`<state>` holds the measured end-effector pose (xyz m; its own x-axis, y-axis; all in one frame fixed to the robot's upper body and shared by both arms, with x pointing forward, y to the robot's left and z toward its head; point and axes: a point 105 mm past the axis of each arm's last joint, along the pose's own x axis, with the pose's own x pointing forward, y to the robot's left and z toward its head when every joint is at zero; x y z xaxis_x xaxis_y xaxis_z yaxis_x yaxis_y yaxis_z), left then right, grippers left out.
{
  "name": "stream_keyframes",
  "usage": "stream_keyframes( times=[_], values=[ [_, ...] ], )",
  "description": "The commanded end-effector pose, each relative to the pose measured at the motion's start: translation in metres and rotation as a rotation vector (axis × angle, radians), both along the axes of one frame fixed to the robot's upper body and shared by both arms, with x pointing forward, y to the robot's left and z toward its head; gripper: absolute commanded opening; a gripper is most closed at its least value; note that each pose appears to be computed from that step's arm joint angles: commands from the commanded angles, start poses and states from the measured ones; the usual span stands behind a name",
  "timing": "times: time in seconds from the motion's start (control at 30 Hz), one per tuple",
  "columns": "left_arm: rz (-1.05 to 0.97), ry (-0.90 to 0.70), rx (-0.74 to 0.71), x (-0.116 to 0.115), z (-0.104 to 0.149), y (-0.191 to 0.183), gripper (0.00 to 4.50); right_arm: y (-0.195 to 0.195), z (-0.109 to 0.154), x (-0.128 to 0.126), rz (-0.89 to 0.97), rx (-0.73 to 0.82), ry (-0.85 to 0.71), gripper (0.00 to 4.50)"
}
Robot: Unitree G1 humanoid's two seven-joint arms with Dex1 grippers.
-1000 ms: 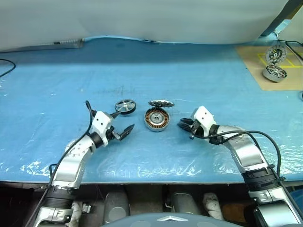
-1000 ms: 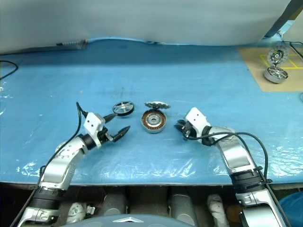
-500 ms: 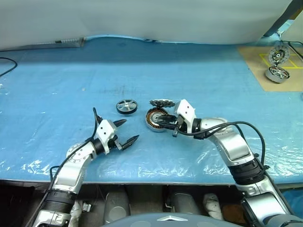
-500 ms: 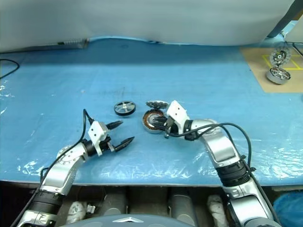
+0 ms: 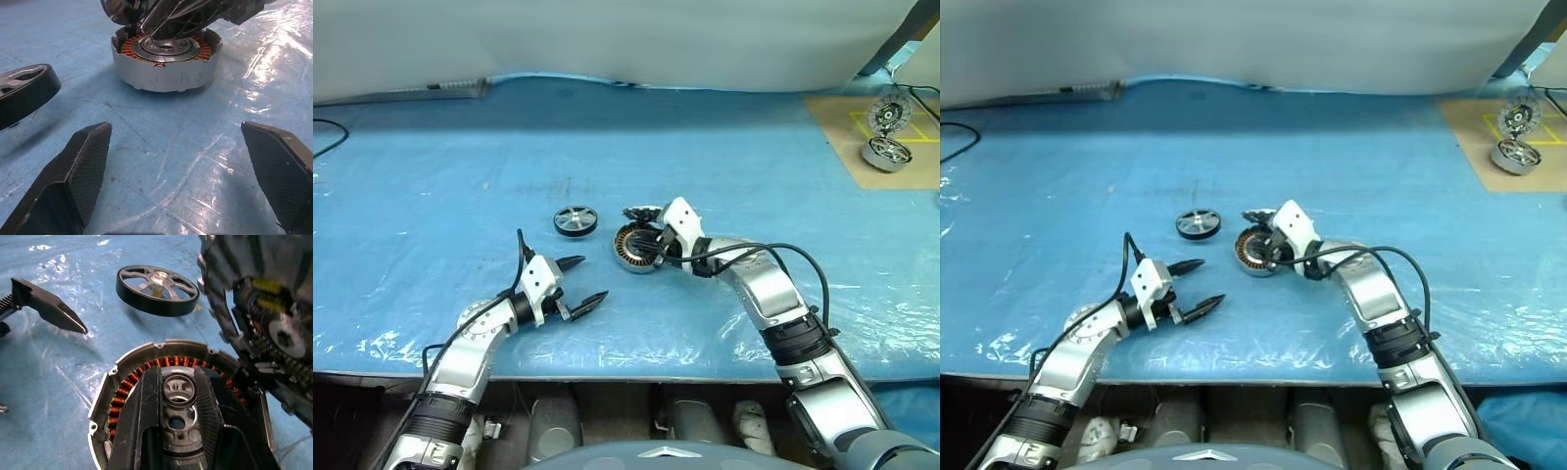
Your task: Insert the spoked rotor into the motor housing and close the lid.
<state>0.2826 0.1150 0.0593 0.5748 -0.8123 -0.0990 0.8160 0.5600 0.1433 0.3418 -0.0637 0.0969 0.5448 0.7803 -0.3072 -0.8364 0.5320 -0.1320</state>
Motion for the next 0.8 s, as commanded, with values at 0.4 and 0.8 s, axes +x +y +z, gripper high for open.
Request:
stream_keyframes(
  times=[0.4, 0.8],
  values=[
    [-0.007, -0.029, -0.009, 0.001, 0.006, -0.003, 4.50, -0.003, 0.000, -0.003, 0.012, 0.005, -0.001, 0.56],
    [-0.001, -0.029, -0.013, 0.001, 0.007, -0.005, 4.50, -0.003, 0.013, 0.001, -0.015, 0.045, -0.021, 2.95]
  ],
)
